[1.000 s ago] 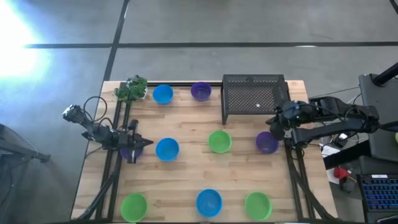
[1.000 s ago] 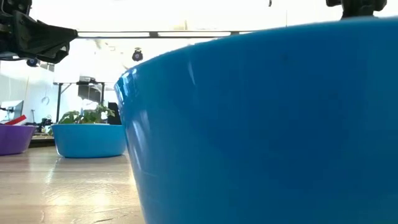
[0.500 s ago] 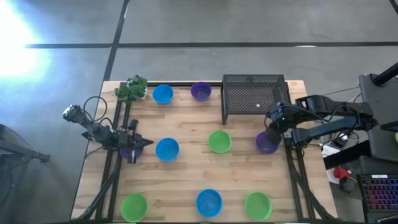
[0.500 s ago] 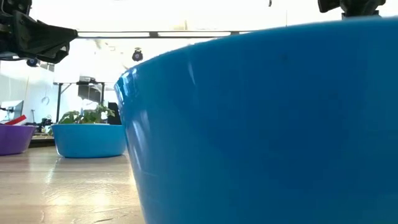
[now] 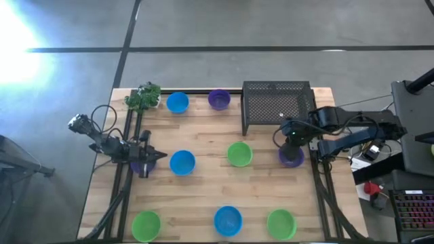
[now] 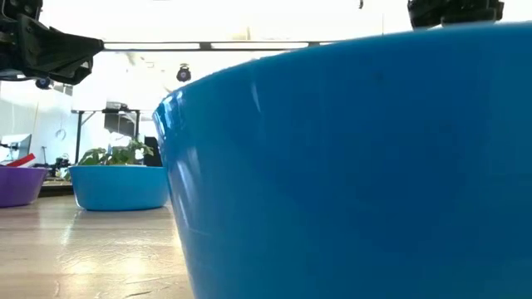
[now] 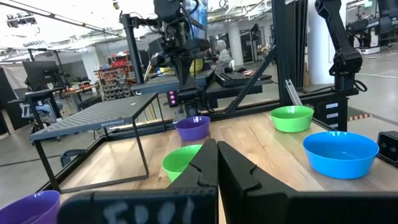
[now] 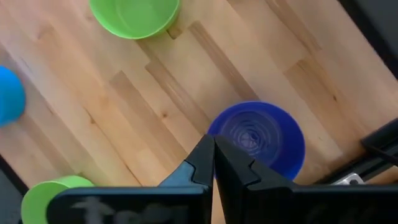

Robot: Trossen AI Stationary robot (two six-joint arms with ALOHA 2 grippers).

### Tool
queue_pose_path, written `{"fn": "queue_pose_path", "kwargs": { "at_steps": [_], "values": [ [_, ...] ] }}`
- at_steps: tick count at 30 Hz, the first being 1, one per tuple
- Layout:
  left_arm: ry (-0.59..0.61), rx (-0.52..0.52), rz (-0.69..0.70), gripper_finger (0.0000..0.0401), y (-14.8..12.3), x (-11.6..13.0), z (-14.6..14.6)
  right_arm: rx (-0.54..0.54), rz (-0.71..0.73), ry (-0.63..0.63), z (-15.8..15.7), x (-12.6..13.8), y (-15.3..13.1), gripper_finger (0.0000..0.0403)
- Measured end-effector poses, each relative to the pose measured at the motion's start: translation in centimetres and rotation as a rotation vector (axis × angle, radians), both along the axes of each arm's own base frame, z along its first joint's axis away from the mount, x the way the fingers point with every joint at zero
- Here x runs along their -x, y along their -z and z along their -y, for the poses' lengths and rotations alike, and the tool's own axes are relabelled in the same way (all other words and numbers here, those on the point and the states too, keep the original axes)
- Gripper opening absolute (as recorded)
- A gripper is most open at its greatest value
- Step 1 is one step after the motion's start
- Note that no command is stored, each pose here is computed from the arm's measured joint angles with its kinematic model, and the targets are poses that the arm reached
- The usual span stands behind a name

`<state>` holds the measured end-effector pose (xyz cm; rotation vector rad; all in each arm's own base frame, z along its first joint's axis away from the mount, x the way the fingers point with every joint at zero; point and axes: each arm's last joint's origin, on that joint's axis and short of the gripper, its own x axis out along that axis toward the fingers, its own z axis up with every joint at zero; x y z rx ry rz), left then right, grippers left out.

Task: Pick & Place Mini bowls
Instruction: Put the right purple bowl on the shelf

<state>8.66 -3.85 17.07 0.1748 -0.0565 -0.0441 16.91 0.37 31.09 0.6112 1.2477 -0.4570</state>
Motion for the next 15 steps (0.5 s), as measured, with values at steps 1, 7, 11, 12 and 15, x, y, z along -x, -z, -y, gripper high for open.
{"fn": "queue_pose_path", "kwargs": {
  "at_steps": [1,7,11,12,15],
  "values": [
    [0.0,0.0,-0.001,0.0,0.0,0.0,0.0,0.0,-0.012,-0.001,0.0,-0.2,0.2,0.0017],
    [0.0,-0.001,-0.001,0.0,0.0,0.0,0.0,-0.004,-0.084,0.023,0.0,-1.6,1.3,0.0059],
    [0.0,0.0,0.0,0.0,0.0,0.0,0.0,-0.024,-0.138,0.122,-0.1,-2.5,2.3,0.0085],
    [0.0,0.0,0.0,0.0,0.0,0.0,0.0,-0.028,-0.156,0.141,-0.1,-2.6,2.7,0.0089],
    [0.001,0.0,0.0,0.0,0.0,0.0,0.0,-0.034,-0.214,0.193,-0.1,-3.0,4.0,0.0097]
  ]
}}
